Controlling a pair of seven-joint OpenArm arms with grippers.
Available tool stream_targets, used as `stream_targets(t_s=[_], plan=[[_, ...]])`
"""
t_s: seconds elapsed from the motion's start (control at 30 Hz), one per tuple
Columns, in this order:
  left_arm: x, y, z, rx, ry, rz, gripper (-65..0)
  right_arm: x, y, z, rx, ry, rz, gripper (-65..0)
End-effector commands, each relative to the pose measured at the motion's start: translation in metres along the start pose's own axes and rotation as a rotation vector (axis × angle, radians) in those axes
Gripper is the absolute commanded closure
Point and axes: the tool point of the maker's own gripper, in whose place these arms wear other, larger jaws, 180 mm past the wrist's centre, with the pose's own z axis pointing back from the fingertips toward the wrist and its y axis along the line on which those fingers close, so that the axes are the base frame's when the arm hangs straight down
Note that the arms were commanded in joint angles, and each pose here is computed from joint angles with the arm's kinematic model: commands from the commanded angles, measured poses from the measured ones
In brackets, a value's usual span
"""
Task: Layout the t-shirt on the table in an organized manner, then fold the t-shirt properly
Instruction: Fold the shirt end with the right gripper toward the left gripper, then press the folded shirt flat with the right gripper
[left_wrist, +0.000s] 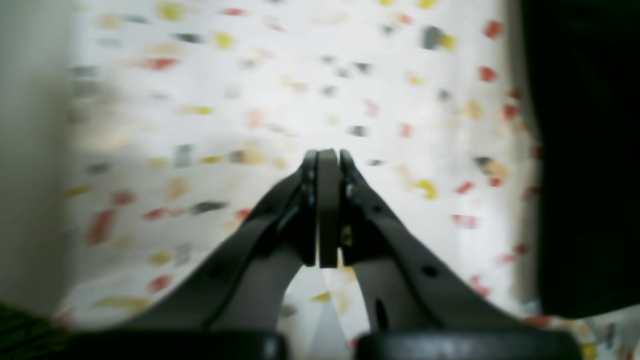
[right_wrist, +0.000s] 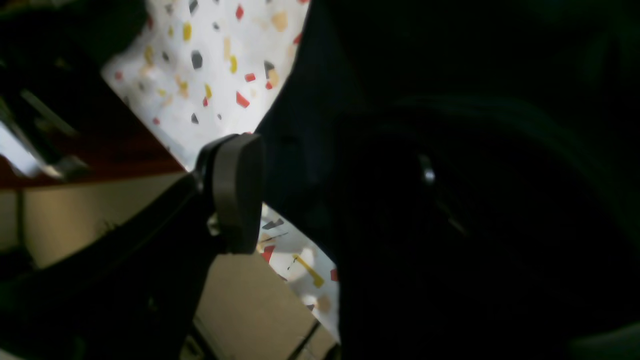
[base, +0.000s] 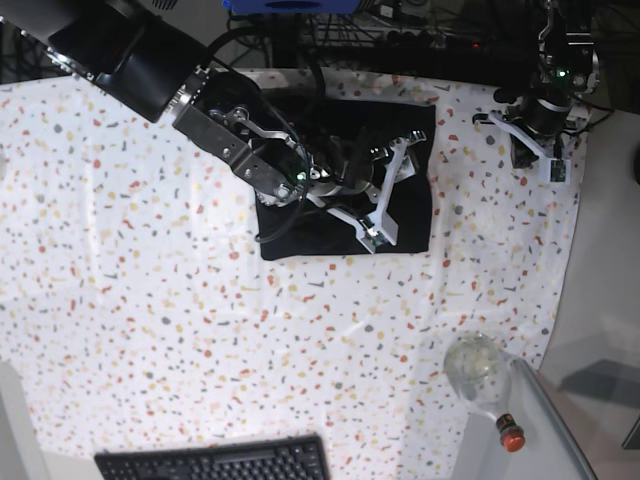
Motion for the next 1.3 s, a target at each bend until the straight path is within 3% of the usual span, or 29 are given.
stream_targets(t_s=[0.0,0.27,0.47,0.6,0.77,0.83,0.9,1.03,1.2,1.27], plan=[[0.01,0.009,0.005,0.014,-0.034,-0.01,0.0,0.022,0.01,0.003,0.017,-0.053,0.019,-35.6],[0.0,0.037,0.016,0.082,-0.017,0.008,0.0,0.029,0.016,-0.022,-0.009,0.0,0.032,-35.6],[0.0,0.042,0.017,0.095,-0.018,0.012,0.0,0.04,0.037,-0.032,-0.027,0.018,0.239,-35.6],[0.0,0.044,0.017,0.1,-0.019,0.014,0.0,0.058,0.047,-0.023,-0.019,0.009,0.293,-35.6],[-0.017,0.066,0.016,0.145,0.025,0.042,0.0,0.08,0.089,0.016,0.056,-0.022,0.388,-35.4],[-0.022,0.079,0.019,0.15,0.034,0.047,0.0,0.089,0.08,0.043,0.016,-0.056,0.356,-34.4],[-0.022,0.092,0.024,0.157,0.029,0.059,0.0,0.098,0.059,0.072,-0.036,-0.106,0.238,-27.6],[-0.034,0.122,0.037,0.207,0.045,0.091,0.0,0.089,0.023,0.113,-0.056,-0.188,0.058,-1.8],[-0.041,0.135,0.044,0.218,0.051,0.111,0.0,0.052,-0.02,0.12,-0.104,-0.175,-0.152,0.0],[-0.042,0.135,0.044,0.217,0.053,0.11,0.0,0.038,-0.026,0.117,-0.112,-0.151,-0.187,0.0]])
